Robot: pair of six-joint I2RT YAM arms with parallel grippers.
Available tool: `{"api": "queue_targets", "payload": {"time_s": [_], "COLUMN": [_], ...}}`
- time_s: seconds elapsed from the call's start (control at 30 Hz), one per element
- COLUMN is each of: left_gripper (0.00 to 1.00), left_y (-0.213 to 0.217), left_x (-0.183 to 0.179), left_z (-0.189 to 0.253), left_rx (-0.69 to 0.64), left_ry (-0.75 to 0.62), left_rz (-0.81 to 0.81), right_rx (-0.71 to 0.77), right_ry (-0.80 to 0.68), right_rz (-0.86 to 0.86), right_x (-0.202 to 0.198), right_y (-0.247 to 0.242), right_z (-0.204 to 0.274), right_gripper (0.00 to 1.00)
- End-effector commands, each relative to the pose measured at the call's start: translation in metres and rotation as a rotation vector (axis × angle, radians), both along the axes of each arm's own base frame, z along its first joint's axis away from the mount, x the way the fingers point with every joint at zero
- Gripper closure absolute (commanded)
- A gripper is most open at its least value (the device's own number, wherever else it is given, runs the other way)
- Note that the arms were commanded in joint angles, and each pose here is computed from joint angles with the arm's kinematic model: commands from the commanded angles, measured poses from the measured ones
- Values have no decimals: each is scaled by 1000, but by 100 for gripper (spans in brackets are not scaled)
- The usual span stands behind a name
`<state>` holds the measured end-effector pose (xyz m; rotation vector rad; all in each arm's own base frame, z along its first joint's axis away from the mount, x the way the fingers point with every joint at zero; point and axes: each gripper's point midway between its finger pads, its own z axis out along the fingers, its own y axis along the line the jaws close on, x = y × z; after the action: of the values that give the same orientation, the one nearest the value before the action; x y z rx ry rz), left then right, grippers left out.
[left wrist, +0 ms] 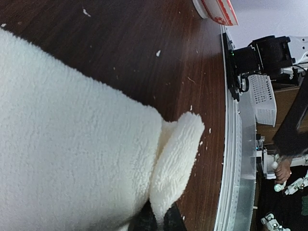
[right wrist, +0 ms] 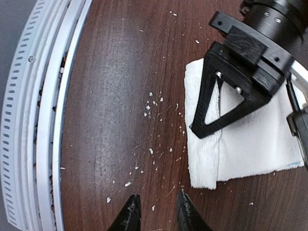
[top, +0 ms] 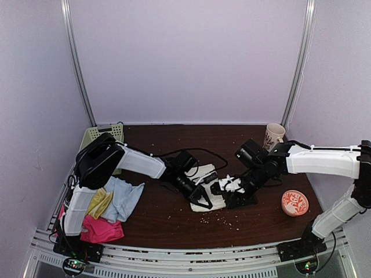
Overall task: Roll the towels
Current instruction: Roll the towel at the center of the board.
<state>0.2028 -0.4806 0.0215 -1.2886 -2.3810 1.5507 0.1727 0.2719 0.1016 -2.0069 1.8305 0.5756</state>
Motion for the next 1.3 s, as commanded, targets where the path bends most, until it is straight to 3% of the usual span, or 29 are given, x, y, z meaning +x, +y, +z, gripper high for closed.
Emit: {"api": "queue_targets", "payload": {"time_s": [0.0,0.3,0.47,0.6,0.67,0.8,0.9,1.1,1.27], "left_gripper": [98,98,98,96,91,70,61,58,58], "left_y": [11,10,10,11,11,15,31,98,119], "left_x": [4,5,5,5,5,18,39,78,85], "left_z": [-36,-43,-44,-46,-41,-9,18,20,67], "left_rx": [128,133,132,137,125,72,76,131,51], "left_ry": [47,67,62,55,37,-120,-286,-340,-519], "left_rz": [73,97,92,86,73,92,182,445,534], "right_rx": [-32,-71,-149,-168,-187,-224,-239,-232,-218], "right_ry": [-185,-344,-323,-305,-284,-203,-127,98,339], "right_rz": [9,4,24,31,43,81,97,88,14], "right_x": [20,48,47,43,41,27,13,-12,-6], "right_y": [26,39,30,27,25,20,14,15,20], "right_z": [-16,-52,-79,-89,-94,-103,-106,-100,-89], "right_gripper": [70,64,66,72,84,94,96,96,98]}}
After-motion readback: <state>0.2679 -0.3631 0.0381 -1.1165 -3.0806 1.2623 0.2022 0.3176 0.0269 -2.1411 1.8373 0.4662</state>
